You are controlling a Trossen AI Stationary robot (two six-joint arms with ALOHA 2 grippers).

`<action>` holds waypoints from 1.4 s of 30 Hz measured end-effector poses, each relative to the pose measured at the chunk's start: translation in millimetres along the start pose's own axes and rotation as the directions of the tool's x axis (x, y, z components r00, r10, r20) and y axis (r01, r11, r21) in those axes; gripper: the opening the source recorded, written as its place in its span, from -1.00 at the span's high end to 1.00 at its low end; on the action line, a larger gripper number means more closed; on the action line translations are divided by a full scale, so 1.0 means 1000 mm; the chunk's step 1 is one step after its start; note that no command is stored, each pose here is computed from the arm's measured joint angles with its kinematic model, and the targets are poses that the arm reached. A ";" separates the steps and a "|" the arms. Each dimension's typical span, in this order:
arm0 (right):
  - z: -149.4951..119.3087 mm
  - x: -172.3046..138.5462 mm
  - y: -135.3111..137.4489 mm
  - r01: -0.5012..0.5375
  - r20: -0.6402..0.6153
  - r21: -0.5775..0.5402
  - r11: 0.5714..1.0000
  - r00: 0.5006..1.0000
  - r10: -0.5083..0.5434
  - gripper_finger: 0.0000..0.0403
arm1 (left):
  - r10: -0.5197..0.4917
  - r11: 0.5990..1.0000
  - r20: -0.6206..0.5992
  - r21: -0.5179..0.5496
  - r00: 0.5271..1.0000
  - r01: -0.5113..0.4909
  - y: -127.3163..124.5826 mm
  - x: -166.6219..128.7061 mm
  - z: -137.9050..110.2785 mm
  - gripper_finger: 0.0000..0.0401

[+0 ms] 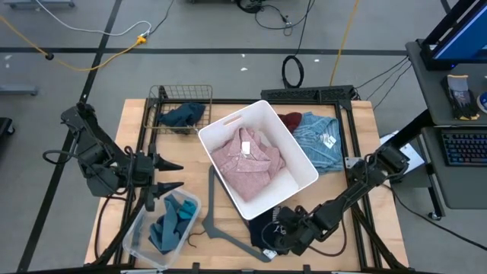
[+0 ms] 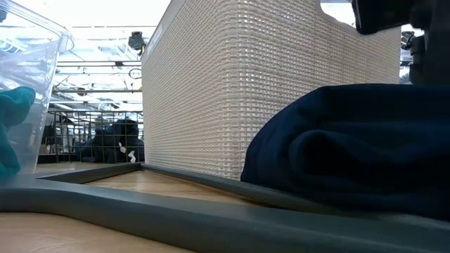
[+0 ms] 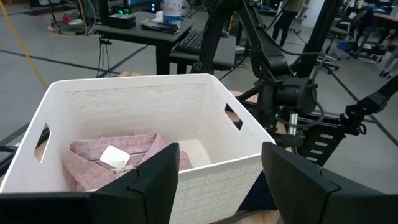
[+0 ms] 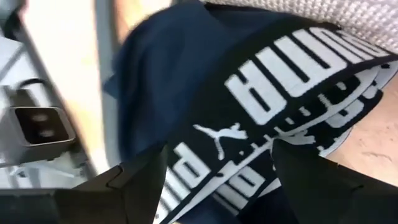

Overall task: Pick & Place Cloths
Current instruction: Put the blue briefs into the wire basket

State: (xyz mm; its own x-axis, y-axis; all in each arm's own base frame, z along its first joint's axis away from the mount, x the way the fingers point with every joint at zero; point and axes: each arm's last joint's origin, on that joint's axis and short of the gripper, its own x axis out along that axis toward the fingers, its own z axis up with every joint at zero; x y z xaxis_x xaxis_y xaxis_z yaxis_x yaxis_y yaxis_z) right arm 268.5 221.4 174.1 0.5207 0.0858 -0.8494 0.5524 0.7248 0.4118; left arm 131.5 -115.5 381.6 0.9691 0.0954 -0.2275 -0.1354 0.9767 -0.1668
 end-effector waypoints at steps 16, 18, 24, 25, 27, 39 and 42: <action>-0.001 0.036 -0.009 0.077 -0.086 0.043 0.996 0.994 -0.073 -0.21 | 0.003 1.000 0.001 -0.020 1.000 -0.003 0.000 0.000 0.000 -0.16; -0.001 0.037 -0.009 0.082 -0.089 0.061 0.995 0.993 -0.076 -0.06 | 0.003 1.000 0.001 -0.022 1.000 -0.003 0.000 0.000 0.000 -0.16; -0.002 0.037 -0.011 0.099 -0.097 0.079 0.992 0.991 -0.092 0.58 | 0.003 1.000 0.000 -0.021 1.000 -0.003 0.000 0.000 0.000 -0.16; -0.002 0.037 -0.011 0.099 -0.097 0.075 0.992 0.991 -0.091 0.69 | 0.003 1.000 0.000 -0.021 1.000 -0.003 0.000 0.000 0.000 -0.16; -0.001 0.034 -0.011 0.092 -0.097 0.054 0.994 0.992 -0.086 0.88 | 0.003 1.000 0.000 -0.021 1.000 -0.003 0.000 0.000 0.000 -0.16; 0.003 -0.016 0.001 -0.058 -0.092 -0.050 0.997 0.994 0.053 0.93 | 0.003 1.000 0.000 -0.019 1.000 -0.003 0.000 0.000 0.000 -0.16; 0.006 -0.038 0.006 -0.134 -0.083 -0.069 0.989 0.988 0.128 0.93 | 0.003 1.000 0.000 -0.019 1.000 -0.003 0.000 0.000 0.000 -0.16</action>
State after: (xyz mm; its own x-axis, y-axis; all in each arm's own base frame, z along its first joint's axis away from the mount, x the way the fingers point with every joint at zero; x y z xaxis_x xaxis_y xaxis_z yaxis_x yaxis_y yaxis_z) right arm 255.7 218.7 211.1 0.5317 0.2342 -0.8139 0.4313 0.7522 0.4982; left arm 131.4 -115.4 381.5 0.9687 0.0981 -0.2279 -0.1419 0.9725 -0.1847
